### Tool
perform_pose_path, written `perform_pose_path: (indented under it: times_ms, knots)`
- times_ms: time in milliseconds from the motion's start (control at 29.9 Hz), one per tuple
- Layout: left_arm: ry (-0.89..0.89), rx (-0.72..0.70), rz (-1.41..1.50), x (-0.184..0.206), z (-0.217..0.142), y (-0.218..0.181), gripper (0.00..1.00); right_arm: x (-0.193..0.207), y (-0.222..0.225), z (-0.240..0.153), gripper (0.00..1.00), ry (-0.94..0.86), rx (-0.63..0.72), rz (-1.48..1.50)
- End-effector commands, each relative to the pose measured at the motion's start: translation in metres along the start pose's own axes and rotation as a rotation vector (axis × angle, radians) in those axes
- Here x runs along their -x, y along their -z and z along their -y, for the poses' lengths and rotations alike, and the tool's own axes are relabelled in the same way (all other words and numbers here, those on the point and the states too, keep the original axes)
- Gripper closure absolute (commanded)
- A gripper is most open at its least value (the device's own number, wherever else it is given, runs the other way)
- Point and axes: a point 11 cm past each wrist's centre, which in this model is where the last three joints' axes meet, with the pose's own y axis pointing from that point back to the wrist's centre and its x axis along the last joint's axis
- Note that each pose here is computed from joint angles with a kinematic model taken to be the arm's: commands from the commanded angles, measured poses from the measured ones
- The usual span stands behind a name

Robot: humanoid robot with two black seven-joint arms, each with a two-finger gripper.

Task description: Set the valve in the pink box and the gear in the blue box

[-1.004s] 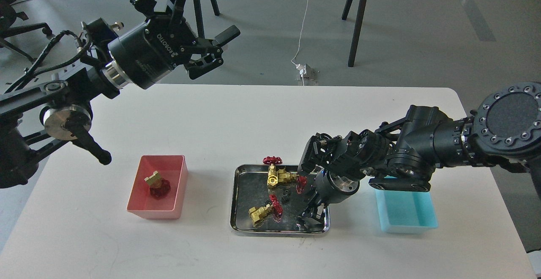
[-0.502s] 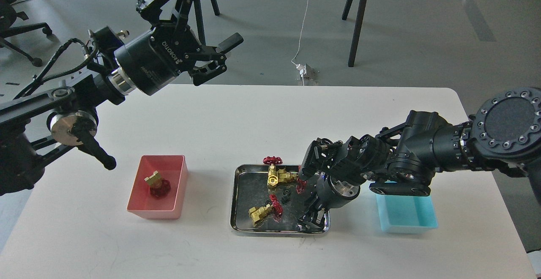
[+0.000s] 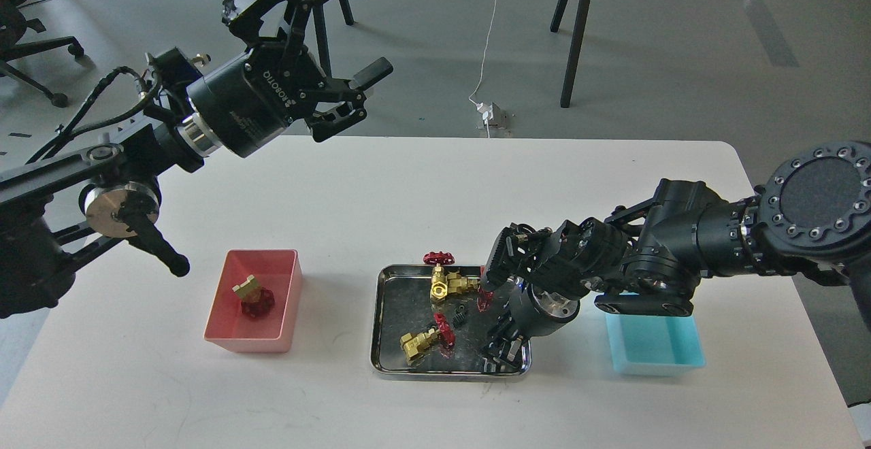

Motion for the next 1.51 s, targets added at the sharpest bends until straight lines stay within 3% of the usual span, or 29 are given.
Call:
perform_pose_path:
  times_ms: [0, 167, 368, 535, 636, 669, 803, 836, 870, 1171, 1271, 1472]
  knots:
    - [0.005, 0.002, -0.004, 0.001, 0.002, 0.001, 0.01, -0.013, -0.006, -0.015, 0.8, -0.03, 0.014, 0.003]
    - [0.013, 0.005, -0.013, 0.004, 0.005, 0.003, 0.01, 0.002, -0.05, -0.084, 0.8, -0.103, 0.117, 0.111]
    - [0.022, 0.015, -0.029, 0.011, 0.016, 0.01, 0.01, 0.089, -0.091, -0.168, 0.79, -0.15, 0.258, 0.312]
    - [0.036, 0.025, -0.049, 0.019, 0.026, 0.016, 0.01, 0.168, -0.08, -0.186, 0.79, -0.092, 0.289, 0.373]
    - [0.043, 0.029, -0.056, 0.023, 0.031, 0.019, 0.01, 0.185, -0.066, -0.175, 0.78, -0.09, 0.253, 0.41]
    - [0.044, 0.03, -0.058, 0.024, 0.032, 0.02, 0.01, 0.186, -0.066, -0.173, 0.76, -0.093, 0.25, 0.415]
    - [0.039, 0.03, -0.057, 0.024, 0.033, 0.021, 0.01, 0.18, -0.064, -0.165, 0.41, -0.193, 0.244, 0.423]
    - [0.037, 0.028, -0.056, 0.024, 0.033, 0.022, 0.01, 0.179, -0.064, -0.164, 0.26, -0.214, 0.243, 0.427]
    - [0.037, 0.028, -0.056, 0.024, 0.033, 0.022, 0.01, 0.178, -0.064, -0.162, 0.02, -0.232, 0.241, 0.432]
    - [-0.025, 0.018, -0.011, -0.001, 0.025, 0.017, 0.01, 0.146, -0.082, -0.191, 0.0, -0.482, 0.258, 0.612]
    - [-0.083, 0.046, 0.026, -0.024, 0.02, 0.003, 0.01, 0.106, -0.099, -0.232, 0.0, -0.751, 0.244, 0.747]
    - [-0.106, 0.138, 0.108, -0.054, 0.031, -0.05, 0.01, 0.042, -0.141, -0.36, 0.0, -1.456, 0.013, 1.119]
